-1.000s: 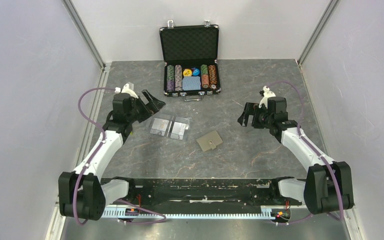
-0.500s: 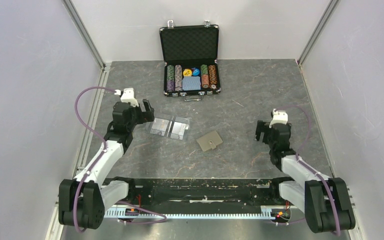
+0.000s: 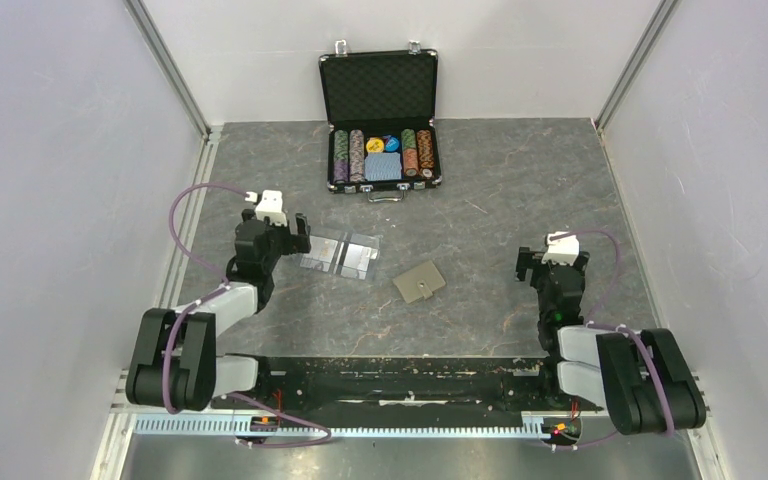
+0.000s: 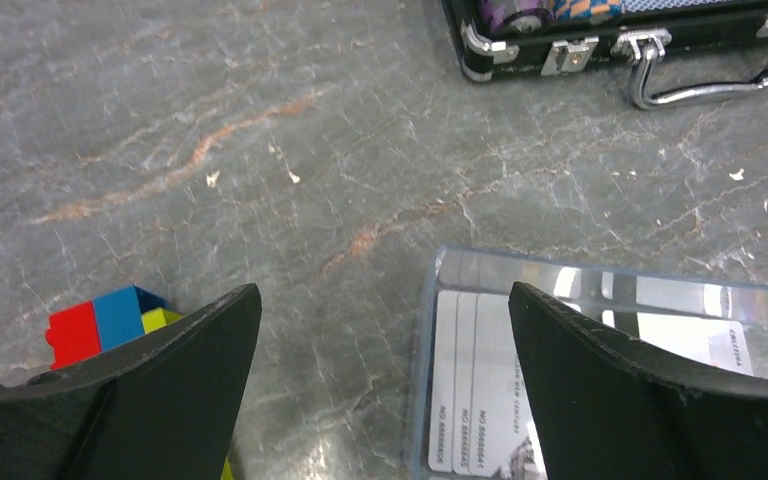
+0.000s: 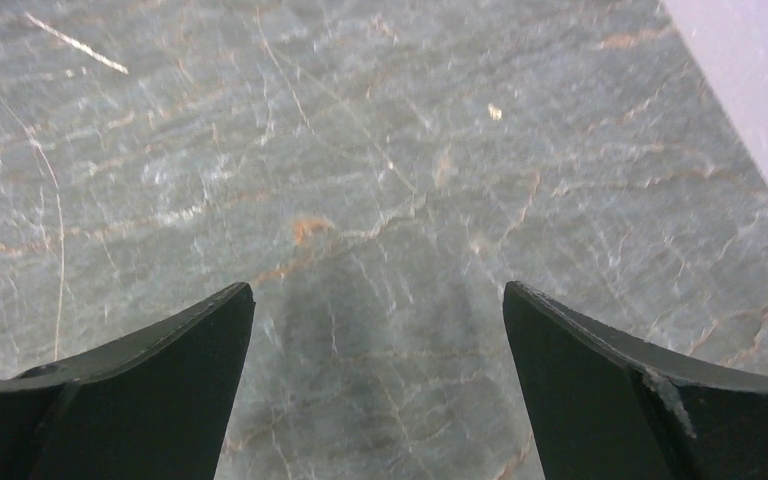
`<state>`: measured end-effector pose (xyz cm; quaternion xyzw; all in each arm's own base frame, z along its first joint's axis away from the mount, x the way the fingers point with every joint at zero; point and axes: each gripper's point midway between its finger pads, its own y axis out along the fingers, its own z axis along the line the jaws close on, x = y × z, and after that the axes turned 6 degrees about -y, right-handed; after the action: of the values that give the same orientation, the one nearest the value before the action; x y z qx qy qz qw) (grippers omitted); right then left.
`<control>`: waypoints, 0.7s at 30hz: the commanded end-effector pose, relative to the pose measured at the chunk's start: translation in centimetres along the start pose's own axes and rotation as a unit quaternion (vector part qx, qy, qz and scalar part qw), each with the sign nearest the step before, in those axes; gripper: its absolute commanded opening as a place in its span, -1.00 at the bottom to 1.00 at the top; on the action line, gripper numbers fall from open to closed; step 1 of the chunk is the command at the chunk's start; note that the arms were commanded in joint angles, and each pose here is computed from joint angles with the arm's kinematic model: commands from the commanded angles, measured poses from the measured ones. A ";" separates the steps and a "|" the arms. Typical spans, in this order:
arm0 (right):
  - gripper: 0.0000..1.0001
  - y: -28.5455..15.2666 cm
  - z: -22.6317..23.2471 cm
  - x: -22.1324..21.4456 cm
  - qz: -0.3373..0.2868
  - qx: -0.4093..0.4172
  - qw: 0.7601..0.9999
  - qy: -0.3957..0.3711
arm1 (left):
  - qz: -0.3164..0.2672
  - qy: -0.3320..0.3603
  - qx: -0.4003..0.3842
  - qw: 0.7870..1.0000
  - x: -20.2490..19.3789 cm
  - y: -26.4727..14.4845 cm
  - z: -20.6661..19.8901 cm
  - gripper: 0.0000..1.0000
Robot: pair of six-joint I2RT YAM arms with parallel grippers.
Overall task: Put the credit cards into the card holder
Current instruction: Reset both arms
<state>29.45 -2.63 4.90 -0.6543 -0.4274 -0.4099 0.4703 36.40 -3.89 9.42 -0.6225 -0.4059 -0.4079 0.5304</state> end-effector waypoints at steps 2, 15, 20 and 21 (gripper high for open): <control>0.96 0.3 -1.3 3.5 -0.086 -0.029 0.996 -0.012 | -0.082 0.035 -0.016 0.996 1.9 0.5 0.3 1.00; 0.96 -0.5 0.0 3.4 -0.117 0.012 0.993 -0.031 | -0.085 -0.021 0.060 0.994 0.2 1.3 3.7 1.00; 0.96 -0.5 0.0 3.5 -0.118 0.012 0.992 -0.031 | -0.093 -0.021 0.059 0.994 0.4 1.3 3.7 1.00; 0.96 -0.5 0.0 3.5 -0.118 0.013 0.992 -0.031 | -0.093 -0.021 0.059 0.994 0.4 1.3 3.7 1.00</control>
<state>32.33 -1.70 9.76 -0.5980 -0.5209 -0.4492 0.4115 36.80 -1.07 6.72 -0.5815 -0.4529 -0.4130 0.5350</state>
